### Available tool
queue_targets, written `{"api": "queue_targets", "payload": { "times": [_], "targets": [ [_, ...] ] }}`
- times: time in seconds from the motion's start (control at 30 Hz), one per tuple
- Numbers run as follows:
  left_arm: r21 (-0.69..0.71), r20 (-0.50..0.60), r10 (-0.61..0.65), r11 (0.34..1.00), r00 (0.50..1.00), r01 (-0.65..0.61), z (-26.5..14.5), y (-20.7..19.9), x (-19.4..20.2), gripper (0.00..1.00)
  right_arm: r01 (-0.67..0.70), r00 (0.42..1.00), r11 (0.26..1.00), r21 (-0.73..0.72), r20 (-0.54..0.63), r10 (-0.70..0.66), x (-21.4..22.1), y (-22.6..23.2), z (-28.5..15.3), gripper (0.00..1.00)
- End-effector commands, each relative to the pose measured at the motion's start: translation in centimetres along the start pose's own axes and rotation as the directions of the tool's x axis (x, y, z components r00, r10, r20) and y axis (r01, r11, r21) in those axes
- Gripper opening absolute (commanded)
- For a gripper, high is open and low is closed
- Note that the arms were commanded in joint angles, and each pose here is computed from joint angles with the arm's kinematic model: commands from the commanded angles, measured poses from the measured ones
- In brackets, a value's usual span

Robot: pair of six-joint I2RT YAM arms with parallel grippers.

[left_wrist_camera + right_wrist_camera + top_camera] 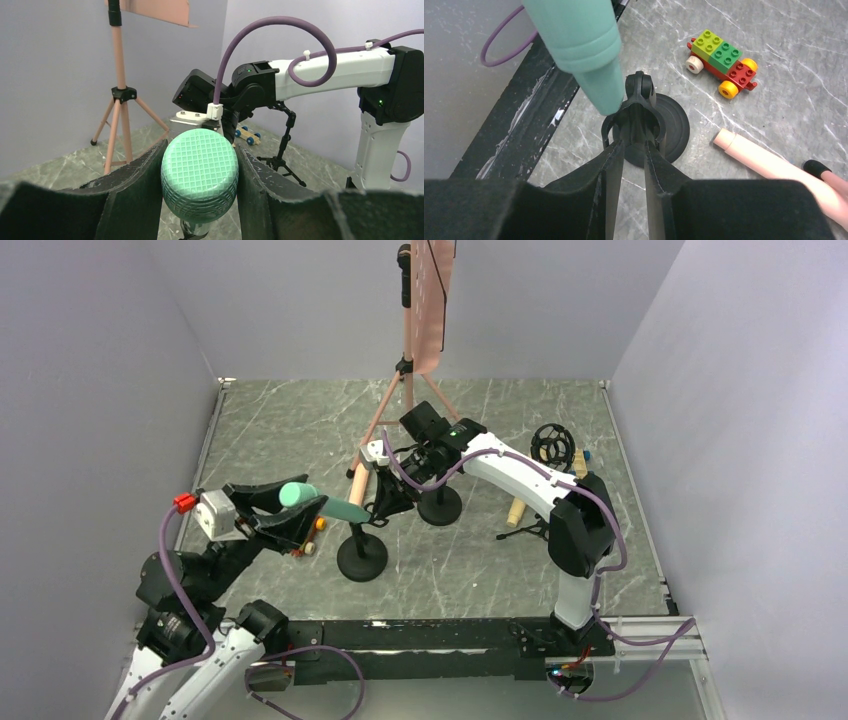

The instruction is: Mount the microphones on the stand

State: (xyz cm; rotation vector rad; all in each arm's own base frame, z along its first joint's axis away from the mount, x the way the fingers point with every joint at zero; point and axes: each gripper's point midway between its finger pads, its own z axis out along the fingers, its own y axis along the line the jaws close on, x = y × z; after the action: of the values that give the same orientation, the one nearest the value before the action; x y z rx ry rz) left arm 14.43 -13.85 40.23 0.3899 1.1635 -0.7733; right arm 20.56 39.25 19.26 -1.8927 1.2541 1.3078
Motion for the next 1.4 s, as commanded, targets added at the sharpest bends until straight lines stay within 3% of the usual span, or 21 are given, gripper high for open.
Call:
{"api": "queue_targets", "payload": {
  "times": [0.0, 0.43, 1.37],
  "targets": [
    [0.044, 0.052, -0.017, 0.999, 0.998, 0.015, 0.7, -0.8, -1.2, 0.00, 0.049, 0.998, 0.999, -0.008, 0.025, -0.049, -1.4, 0.5, -0.3, 0.31],
    [0.036, 0.066, -0.010, 0.999, 0.998, 0.007, 1.8, -0.2, -0.7, 0.00, 0.047, 0.999, 0.999, -0.010, 0.025, -0.047, -1.4, 0.7, -0.3, 0.37],
    [-0.004, -0.142, 0.038, 0.999, 0.989, -0.039, 2.6, 1.4, 4.2, 0.00, 0.044, 0.999, 0.998, 0.038, -0.017, -0.043, -0.5, 0.8, -1.0, 0.44]
  ]
}}
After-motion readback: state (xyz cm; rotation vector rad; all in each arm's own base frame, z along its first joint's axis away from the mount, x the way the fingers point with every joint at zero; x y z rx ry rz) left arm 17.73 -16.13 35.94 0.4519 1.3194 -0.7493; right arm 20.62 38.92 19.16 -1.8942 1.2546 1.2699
